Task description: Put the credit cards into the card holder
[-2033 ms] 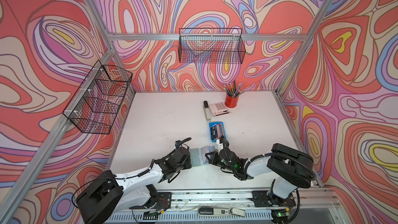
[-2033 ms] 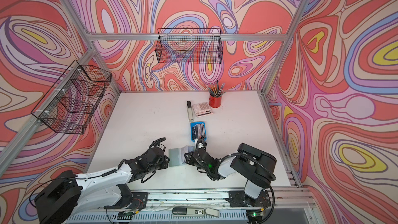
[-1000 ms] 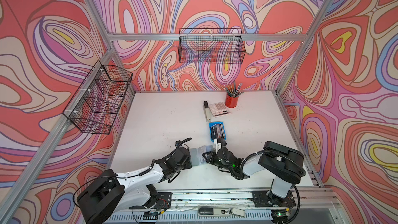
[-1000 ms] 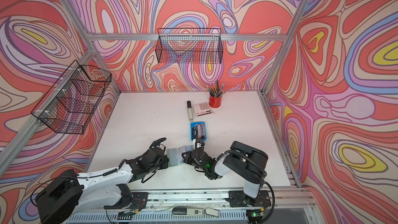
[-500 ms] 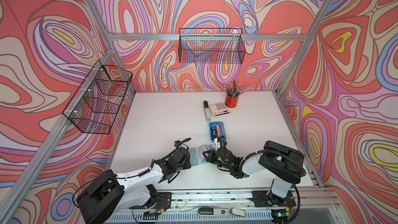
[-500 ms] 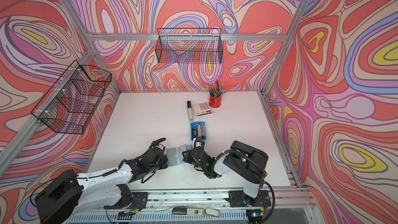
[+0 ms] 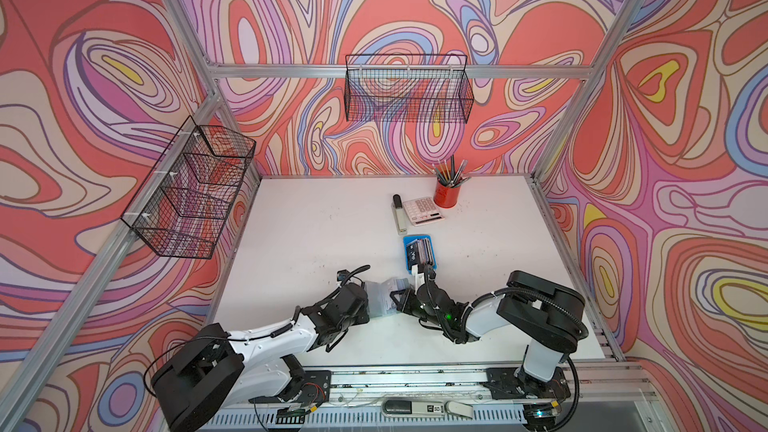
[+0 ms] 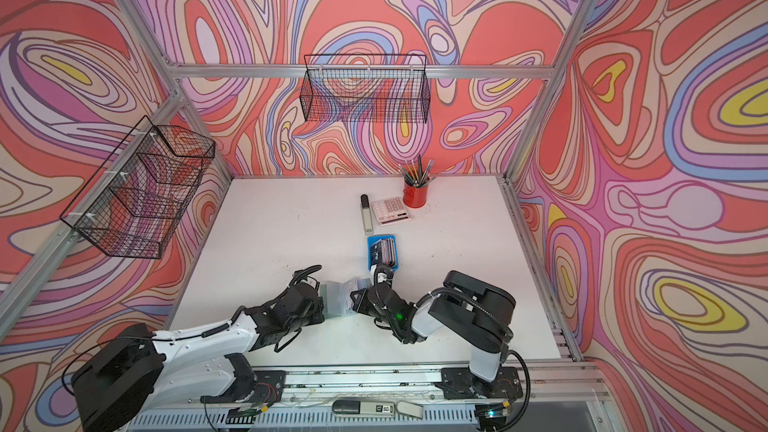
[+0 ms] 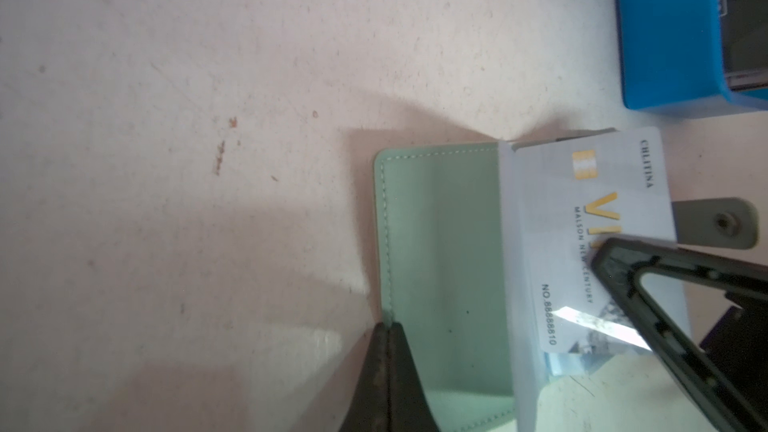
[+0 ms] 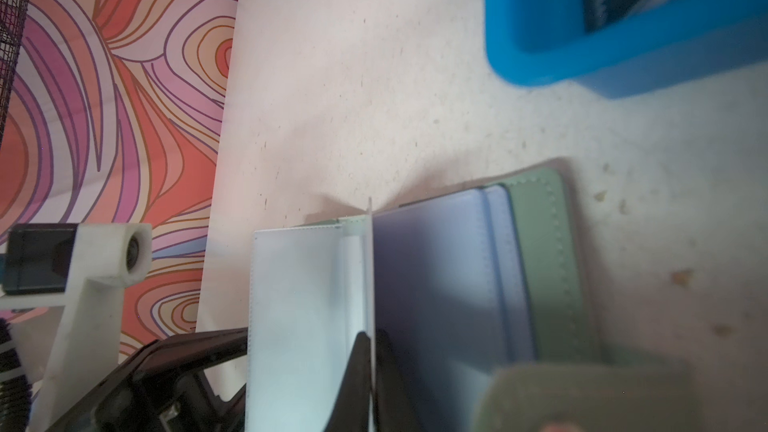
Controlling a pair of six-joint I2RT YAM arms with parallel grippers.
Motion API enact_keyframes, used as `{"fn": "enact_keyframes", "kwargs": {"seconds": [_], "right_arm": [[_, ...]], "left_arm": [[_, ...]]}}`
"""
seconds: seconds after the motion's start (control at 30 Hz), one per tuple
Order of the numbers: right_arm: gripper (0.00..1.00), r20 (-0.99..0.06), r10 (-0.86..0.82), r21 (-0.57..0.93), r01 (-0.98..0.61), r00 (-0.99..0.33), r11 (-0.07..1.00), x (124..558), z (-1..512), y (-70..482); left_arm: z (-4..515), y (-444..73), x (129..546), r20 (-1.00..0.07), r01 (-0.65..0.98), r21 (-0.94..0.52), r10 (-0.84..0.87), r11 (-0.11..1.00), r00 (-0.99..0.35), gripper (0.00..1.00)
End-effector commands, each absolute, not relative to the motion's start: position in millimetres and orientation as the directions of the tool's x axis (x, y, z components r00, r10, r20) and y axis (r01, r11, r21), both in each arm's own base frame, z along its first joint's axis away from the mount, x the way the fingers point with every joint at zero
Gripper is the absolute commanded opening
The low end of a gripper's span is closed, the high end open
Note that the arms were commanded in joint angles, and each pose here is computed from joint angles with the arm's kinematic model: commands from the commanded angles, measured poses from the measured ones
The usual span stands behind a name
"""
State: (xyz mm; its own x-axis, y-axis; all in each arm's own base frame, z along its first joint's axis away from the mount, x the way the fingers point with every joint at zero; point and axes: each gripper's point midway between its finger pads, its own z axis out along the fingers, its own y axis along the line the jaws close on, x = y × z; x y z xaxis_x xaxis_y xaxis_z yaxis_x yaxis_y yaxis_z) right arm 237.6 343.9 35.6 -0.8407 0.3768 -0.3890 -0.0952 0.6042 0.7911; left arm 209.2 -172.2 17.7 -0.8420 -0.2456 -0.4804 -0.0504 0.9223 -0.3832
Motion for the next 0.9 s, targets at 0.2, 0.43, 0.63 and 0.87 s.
{"fn": "enact_keyframes", "kwargs": {"seconds": [0.2,0.43,0.63,0.87], "right_arm": [[0.0,-0.391,0.326,0.784,-0.126,-0.861,0.608,228.8,36.8,349.3],[0.0,-0.405,0.324,0.78,-0.138,-0.855,0.61,228.3,37.8,347.1],[0.0,-0.417,0.339,0.791,-0.153,-0.843,0.592,228.9,48.7,346.8],[0.0,-0.421,0.335,0.786,-0.156,-0.843,0.598,229.2,47.2,348.9]], "left_arm": [[4.0,-160.7,198.6,-0.449,-0.066,-0.334,-0.22,0.94,-0.866,0.01],[8.0,-160.1,198.9,-0.456,-0.065,-0.342,-0.226,0.938,-0.861,0.01],[11.0,-158.8,198.1,-0.46,-0.064,-0.344,-0.228,0.937,-0.858,0.01],[13.6,-158.8,198.1,-0.465,-0.061,-0.35,-0.23,0.935,-0.855,0.02]]}}
